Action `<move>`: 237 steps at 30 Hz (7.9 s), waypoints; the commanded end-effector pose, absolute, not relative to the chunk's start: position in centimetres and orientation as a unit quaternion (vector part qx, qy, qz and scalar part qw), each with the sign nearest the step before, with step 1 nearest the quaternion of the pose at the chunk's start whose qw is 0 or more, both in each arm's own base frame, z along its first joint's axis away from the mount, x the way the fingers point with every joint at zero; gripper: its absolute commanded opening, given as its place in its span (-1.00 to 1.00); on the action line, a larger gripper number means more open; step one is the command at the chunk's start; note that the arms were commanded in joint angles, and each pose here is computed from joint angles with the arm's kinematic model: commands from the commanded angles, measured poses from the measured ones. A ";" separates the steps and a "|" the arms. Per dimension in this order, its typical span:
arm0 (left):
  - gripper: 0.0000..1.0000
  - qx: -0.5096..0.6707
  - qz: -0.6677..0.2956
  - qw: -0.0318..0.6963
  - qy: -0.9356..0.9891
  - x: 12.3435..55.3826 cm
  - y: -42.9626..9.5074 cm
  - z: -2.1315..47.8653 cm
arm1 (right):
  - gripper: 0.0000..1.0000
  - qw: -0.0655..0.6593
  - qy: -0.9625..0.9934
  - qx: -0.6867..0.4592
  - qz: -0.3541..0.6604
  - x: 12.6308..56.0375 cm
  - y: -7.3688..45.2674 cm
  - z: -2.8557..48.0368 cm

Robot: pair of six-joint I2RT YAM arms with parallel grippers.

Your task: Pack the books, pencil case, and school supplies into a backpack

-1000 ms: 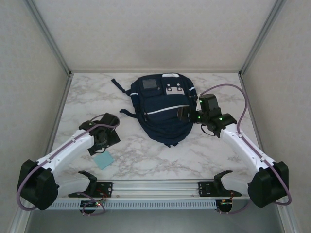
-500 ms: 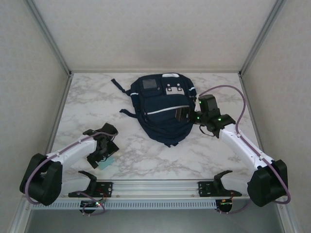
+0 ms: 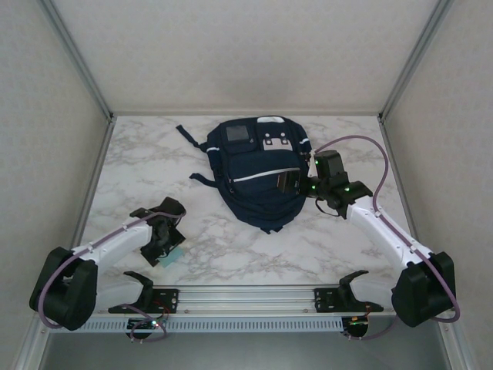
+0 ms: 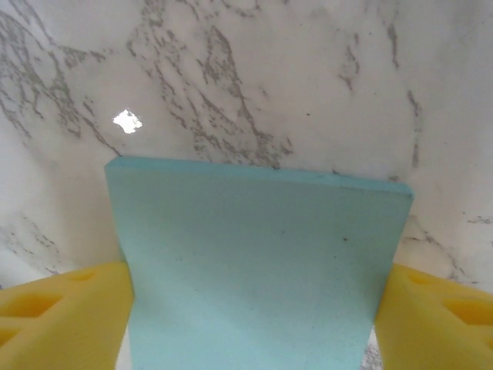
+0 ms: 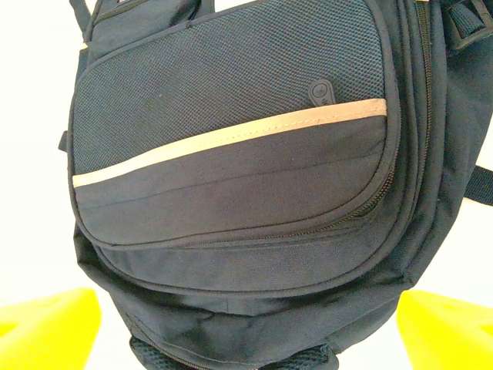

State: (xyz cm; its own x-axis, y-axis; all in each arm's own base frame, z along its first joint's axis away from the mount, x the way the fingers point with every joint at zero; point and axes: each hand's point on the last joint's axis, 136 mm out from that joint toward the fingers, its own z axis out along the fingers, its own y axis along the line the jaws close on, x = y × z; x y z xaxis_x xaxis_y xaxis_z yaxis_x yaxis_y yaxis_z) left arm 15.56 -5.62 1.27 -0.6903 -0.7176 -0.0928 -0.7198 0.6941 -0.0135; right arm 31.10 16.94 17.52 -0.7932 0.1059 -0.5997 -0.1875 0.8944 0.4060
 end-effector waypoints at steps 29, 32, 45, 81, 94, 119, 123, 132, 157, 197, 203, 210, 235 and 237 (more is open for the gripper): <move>1.00 -0.353 0.036 0.025 0.935 17.3 -5.6 4.9 | 0.98 0.316 0.920 -0.017 0.232 31.8 17.5 17.2; 1.00 -0.360 0.034 0.025 0.932 17.1 -5.3 4.5 | 0.98 0.317 0.920 -0.016 0.232 31.9 17.5 17.2; 1.00 -0.364 -0.028 0.014 0.931 18.1 -7.6 0.4 | 0.98 0.319 0.919 -0.014 0.233 31.8 17.5 17.7; 0.17 -0.353 -0.104 0.102 0.924 26.3 -10.7 7.2 | 0.97 0.309 0.904 -0.047 0.291 31.0 19.8 18.8; 0.38 -0.419 -0.302 0.162 0.841 34.5 -19.2 14.4 | 0.74 0.301 0.817 -0.084 0.484 28.7 30.4 22.8; 0.31 -0.409 -0.400 0.142 0.808 34.8 -26.5 17.1 | -0.01 0.328 0.782 -0.095 0.521 33.5 39.3 20.8; 0.33 -0.407 -0.400 0.142 0.809 34.7 -26.6 17.0 | -0.45 0.330 0.778 -0.093 0.526 33.6 39.3 20.9; 1.00 -0.341 -0.341 0.200 0.853 35.7 -25.0 18.3 | -1.00 0.342 0.813 -0.087 0.462 32.0 35.8 20.2; 0.63 0.317 -0.101 0.277 0.902 33.5 -35.5 17.0 | -1.00 0.382 0.897 0.159 0.154 28.0 7.1 18.8; -1.00 0.332 -0.073 0.314 0.886 36.9 -40.8 20.9 | -1.00 0.348 0.783 0.169 0.487 32.7 18.5 20.8; -1.00 0.304 -0.071 0.323 0.893 38.1 -40.3 21.4 | -1.00 0.325 0.772 0.203 0.508 36.3 21.6 19.7; -1.00 0.277 -0.083 0.319 0.902 38.3 -39.9 21.7 | -1.00 0.316 0.768 0.221 0.511 40.1 24.1 18.0; -0.71 0.224 -0.151 0.293 0.917 38.6 -39.7 22.2 | 0.45 0.295 0.914 0.190 0.202 31.6 13.5 16.7; -0.16 0.195 -0.169 0.288 0.922 39.1 -38.6 22.5 | 0.46 0.287 0.925 0.161 0.192 30.7 13.4 16.7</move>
State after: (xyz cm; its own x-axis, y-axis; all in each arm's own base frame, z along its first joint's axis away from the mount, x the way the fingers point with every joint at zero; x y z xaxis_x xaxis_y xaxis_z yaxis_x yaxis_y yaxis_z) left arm 37.63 -39.69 19.46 -0.7254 0.4075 -0.5547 0.5359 0.8401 -0.0837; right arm 32.53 14.53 16.79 -0.7242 0.5421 -0.4262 0.2547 0.7846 0.5652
